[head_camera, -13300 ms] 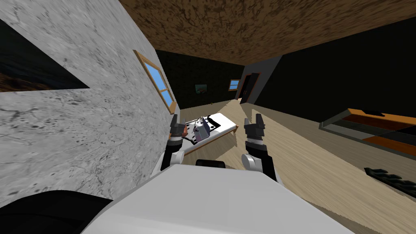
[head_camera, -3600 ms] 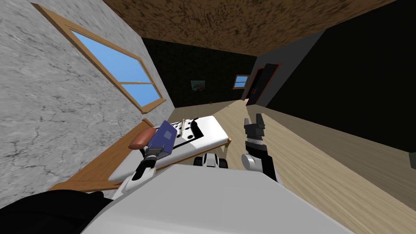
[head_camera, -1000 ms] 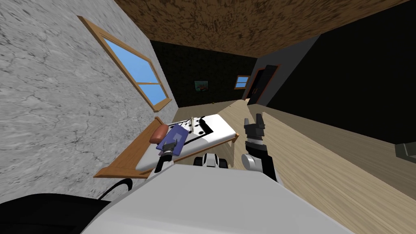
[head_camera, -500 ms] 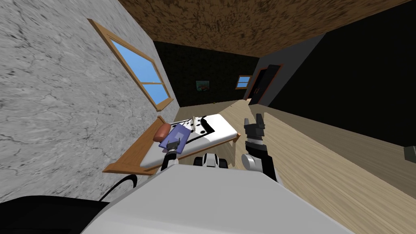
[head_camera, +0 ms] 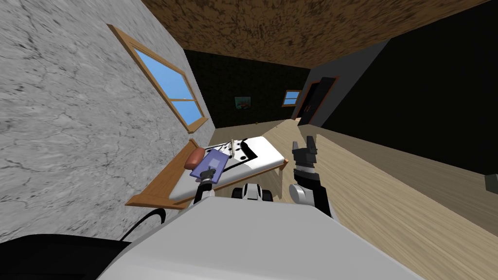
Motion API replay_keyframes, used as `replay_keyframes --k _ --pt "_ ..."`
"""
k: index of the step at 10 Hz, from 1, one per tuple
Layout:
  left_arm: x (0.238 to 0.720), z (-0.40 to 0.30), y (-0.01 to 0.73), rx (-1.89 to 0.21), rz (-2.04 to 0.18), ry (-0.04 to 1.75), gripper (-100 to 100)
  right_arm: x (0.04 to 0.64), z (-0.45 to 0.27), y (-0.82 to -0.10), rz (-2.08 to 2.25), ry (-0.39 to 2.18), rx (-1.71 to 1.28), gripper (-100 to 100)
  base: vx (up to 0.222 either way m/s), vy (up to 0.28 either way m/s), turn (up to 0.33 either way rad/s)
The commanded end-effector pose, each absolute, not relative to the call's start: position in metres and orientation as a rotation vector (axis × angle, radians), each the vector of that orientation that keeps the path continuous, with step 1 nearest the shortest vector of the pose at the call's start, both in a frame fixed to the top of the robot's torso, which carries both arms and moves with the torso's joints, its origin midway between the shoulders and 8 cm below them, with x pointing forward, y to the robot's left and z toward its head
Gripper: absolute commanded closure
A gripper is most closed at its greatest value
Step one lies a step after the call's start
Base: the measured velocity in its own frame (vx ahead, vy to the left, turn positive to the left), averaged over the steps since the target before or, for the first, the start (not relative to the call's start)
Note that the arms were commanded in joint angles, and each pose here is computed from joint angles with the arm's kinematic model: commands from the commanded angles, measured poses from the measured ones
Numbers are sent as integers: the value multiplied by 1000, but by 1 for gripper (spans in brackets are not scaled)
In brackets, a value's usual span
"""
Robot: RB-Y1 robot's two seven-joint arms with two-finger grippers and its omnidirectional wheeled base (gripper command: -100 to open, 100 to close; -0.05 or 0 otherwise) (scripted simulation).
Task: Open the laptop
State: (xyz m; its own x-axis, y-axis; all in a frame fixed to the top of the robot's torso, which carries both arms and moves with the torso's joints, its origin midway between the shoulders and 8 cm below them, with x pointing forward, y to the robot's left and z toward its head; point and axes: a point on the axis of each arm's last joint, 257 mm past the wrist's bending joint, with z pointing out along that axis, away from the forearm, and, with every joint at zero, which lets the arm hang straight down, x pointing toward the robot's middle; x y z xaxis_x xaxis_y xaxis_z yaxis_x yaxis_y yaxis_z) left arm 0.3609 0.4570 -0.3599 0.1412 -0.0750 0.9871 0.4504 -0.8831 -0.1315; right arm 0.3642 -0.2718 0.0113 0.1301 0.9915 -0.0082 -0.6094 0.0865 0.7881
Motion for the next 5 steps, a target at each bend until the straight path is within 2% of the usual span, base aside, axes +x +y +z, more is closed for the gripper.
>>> replay_keyframes --k 1,5 --pt "360 -360 460 -2066 -1794 -423 100 364 11 -272 1329 656 735 0 -1 76 -25" --pt "357 -359 465 -2112 -1798 -505 100 364 11 -272 1329 656 735 0 -3 57 -21"
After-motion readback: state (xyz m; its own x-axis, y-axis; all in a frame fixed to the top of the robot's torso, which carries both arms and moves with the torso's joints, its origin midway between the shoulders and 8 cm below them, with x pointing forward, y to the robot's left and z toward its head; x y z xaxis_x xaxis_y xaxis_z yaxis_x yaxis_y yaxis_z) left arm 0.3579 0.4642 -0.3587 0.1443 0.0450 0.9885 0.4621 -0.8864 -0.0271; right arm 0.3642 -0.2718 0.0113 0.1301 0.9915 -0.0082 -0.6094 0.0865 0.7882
